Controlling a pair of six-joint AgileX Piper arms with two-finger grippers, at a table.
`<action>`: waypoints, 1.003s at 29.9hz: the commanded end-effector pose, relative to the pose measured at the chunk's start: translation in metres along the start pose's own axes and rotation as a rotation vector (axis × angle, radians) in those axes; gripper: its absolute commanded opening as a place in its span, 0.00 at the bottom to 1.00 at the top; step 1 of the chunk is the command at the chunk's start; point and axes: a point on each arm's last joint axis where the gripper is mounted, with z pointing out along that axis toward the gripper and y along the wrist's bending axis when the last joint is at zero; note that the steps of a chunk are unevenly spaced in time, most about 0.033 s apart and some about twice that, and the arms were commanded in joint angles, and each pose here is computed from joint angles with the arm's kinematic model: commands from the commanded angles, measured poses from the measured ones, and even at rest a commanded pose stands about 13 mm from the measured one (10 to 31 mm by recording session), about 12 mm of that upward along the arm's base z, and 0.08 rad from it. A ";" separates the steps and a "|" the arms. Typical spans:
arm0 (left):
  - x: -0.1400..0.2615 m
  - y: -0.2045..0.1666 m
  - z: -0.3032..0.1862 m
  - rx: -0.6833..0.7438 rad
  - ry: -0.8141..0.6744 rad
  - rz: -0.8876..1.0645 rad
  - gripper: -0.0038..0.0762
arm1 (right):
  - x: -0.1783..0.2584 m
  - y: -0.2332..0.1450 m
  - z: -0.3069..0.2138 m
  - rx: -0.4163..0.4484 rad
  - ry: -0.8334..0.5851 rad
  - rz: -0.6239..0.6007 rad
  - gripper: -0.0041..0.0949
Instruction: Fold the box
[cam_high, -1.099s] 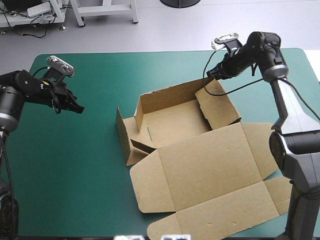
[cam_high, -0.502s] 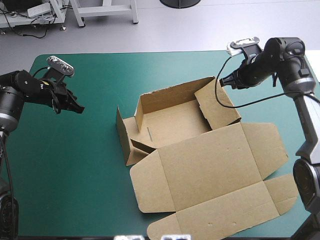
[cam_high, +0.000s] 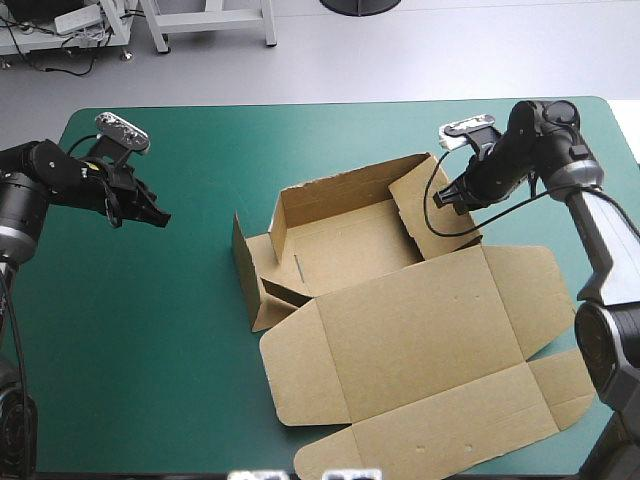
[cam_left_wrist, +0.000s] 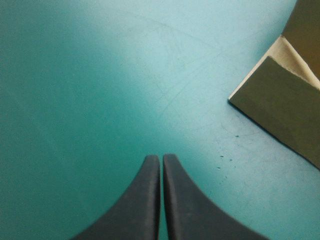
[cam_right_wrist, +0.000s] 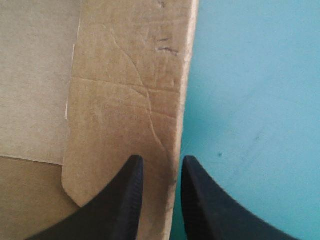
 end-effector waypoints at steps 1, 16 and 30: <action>-0.009 -0.002 -0.020 -0.031 -0.090 -0.001 0.07 | -0.002 0.001 -0.012 -0.002 -0.029 -0.038 0.30; -0.009 -0.002 -0.020 -0.031 -0.090 0.007 0.07 | -0.012 -0.005 0.039 -0.079 0.002 -0.129 0.29; -0.014 0.001 -0.020 -0.059 -0.141 -0.016 0.07 | -0.035 -0.002 0.029 -0.095 -0.270 0.009 0.02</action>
